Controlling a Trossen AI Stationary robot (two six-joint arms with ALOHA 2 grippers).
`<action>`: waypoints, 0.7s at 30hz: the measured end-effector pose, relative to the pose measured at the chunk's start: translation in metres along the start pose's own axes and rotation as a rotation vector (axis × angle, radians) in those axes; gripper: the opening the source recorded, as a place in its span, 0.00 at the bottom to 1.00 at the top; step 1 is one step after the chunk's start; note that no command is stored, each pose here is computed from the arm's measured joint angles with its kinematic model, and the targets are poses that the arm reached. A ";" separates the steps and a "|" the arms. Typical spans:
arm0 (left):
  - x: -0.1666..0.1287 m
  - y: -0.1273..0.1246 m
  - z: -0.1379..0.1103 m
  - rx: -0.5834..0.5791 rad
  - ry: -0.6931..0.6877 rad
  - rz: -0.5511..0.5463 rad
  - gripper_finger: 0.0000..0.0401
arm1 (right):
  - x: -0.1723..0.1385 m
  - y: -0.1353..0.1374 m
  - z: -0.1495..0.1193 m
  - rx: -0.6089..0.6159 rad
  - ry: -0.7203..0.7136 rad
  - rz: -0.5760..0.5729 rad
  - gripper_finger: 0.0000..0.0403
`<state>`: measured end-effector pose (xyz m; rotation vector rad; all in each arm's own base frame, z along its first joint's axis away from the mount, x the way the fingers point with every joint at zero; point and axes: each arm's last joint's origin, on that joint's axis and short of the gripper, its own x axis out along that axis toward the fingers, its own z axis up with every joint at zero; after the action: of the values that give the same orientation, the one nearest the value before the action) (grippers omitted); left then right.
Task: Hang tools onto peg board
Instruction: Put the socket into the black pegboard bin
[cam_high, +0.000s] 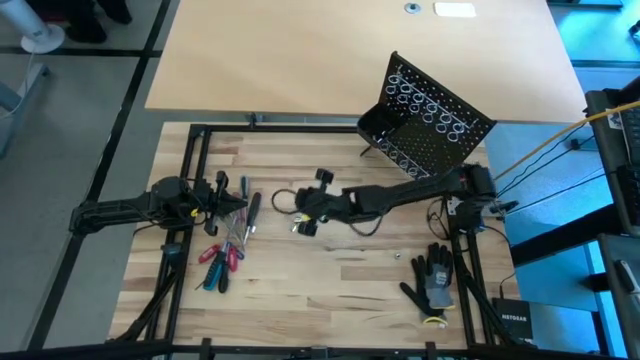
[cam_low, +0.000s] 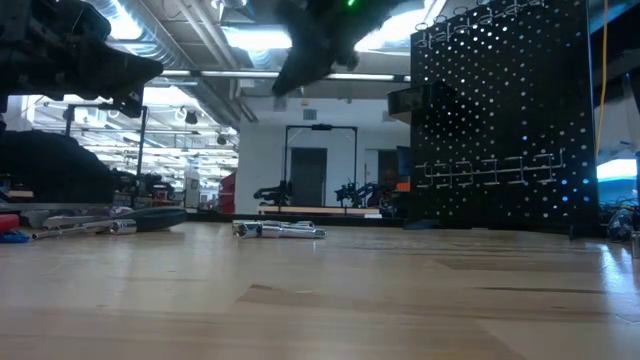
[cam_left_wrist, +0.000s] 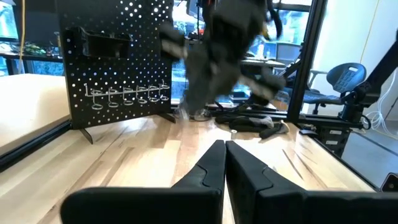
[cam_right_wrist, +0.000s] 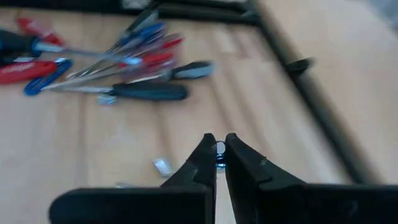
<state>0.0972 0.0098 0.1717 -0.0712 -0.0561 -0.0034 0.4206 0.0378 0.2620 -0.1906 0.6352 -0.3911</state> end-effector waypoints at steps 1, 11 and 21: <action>0.000 0.000 0.000 0.000 0.001 0.000 0.00 | -0.008 -0.005 0.004 -0.005 -0.008 -0.021 0.06; 0.000 0.000 0.000 0.000 0.000 0.000 0.00 | -0.078 -0.055 0.024 -0.059 -0.028 -0.309 0.06; 0.000 0.000 0.000 0.000 0.000 0.000 0.00 | -0.097 -0.107 0.013 -0.072 0.112 -0.510 0.06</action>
<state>0.0972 0.0098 0.1717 -0.0710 -0.0561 -0.0034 0.3261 -0.0192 0.3558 -0.4042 0.7087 -0.8753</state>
